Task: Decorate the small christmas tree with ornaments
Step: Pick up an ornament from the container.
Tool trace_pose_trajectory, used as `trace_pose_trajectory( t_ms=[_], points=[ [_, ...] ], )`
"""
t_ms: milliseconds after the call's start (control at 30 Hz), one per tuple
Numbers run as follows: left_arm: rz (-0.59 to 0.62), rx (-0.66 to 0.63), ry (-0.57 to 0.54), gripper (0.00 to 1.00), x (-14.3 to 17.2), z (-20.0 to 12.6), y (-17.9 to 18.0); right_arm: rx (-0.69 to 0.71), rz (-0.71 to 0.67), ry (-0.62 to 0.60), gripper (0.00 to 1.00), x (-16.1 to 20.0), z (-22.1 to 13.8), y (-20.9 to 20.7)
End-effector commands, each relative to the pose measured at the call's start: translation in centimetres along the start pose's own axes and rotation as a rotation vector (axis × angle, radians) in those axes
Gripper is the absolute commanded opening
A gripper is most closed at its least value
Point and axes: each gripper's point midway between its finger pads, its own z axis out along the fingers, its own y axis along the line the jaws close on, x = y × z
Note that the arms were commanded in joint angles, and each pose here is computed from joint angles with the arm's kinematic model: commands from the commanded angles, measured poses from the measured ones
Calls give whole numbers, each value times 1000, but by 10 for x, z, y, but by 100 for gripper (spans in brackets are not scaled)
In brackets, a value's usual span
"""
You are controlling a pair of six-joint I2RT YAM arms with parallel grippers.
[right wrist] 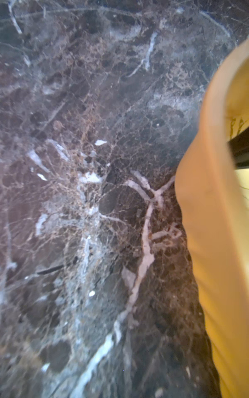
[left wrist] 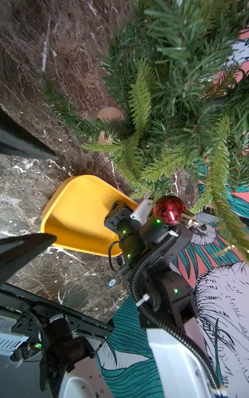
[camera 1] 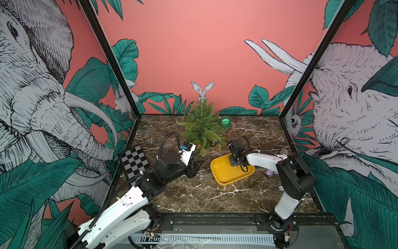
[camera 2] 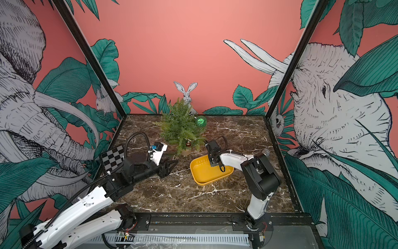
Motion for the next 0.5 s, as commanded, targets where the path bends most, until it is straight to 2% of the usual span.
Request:
trace_pose_trajectory(
  t_ms=[0,100,267,467],
  points=[
    [-16,-16,-16,57,-3,-1,3,-8,0,6,40,-3,6,3],
    [-16,-16,-16,56,-4,-1,3,-9,4,5,34,-2,5,2],
    [-14,-15,-20,57,-5,-1,3,-22,18,-14,29,-2,-6,0],
    [-22,-19,-56,57,-14,-9,2,-104,89,-99,26,-5,-53,-4]
  ],
)
